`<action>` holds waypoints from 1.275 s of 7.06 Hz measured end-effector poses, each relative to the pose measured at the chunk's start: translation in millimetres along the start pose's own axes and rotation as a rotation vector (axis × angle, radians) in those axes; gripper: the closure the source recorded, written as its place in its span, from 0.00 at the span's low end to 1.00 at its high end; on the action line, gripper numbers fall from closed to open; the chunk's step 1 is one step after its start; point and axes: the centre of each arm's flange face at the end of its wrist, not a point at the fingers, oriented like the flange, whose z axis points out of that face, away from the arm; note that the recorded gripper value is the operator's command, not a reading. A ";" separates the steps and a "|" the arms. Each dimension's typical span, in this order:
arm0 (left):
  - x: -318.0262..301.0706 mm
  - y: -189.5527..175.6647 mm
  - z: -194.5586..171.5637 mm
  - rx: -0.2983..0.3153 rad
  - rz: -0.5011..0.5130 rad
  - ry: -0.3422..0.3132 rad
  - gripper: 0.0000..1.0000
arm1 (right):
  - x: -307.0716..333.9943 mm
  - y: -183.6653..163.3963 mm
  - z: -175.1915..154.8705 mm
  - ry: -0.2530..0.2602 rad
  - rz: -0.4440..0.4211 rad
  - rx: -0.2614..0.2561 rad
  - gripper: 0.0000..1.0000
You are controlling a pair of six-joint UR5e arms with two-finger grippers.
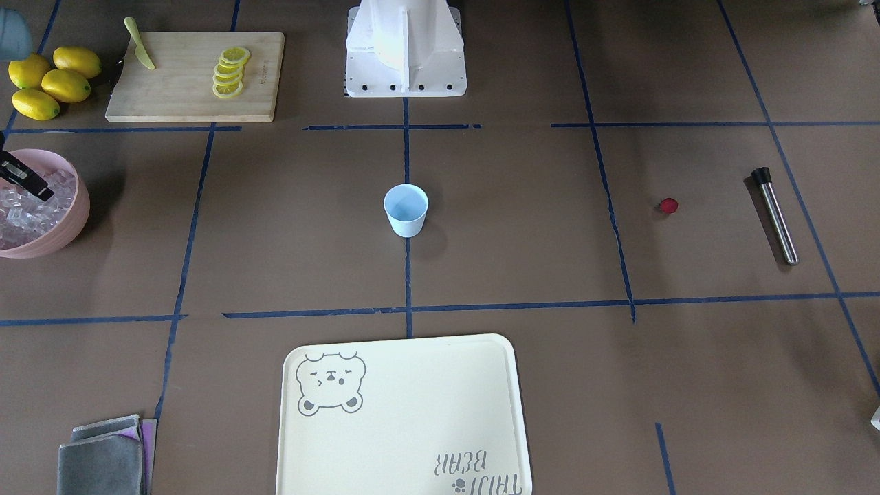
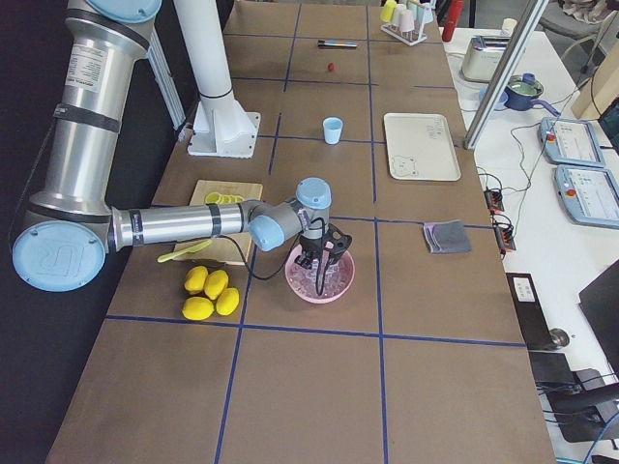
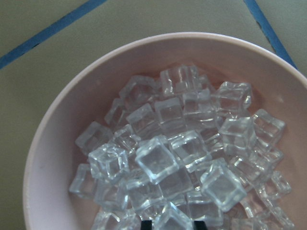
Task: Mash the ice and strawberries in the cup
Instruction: 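Lower the right gripper into the pink bowl and grasp an ice cube, then carry the ice cube with the right gripper over the blue cup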
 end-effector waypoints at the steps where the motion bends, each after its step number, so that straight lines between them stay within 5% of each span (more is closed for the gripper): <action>1: 0.1 0.0 -0.1 0.000 0.000 0.000 0.00 | -1.0 0.6 -1.8 -0.004 0.000 0.000 1.00; 3: 1.1 -0.3 -1.2 0.002 0.002 0.000 0.00 | -20.3 14.3 -28.5 -0.056 -0.018 0.011 1.00; 6: 1.3 -0.4 -2.2 0.004 0.002 0.000 0.00 | -110.6 39.4 -87.6 -0.220 -0.007 0.018 1.00; 9: 2.3 -0.2 -1.4 0.005 0.002 0.018 0.00 | -284.7 130.9 -90.7 -0.354 0.097 -0.115 0.98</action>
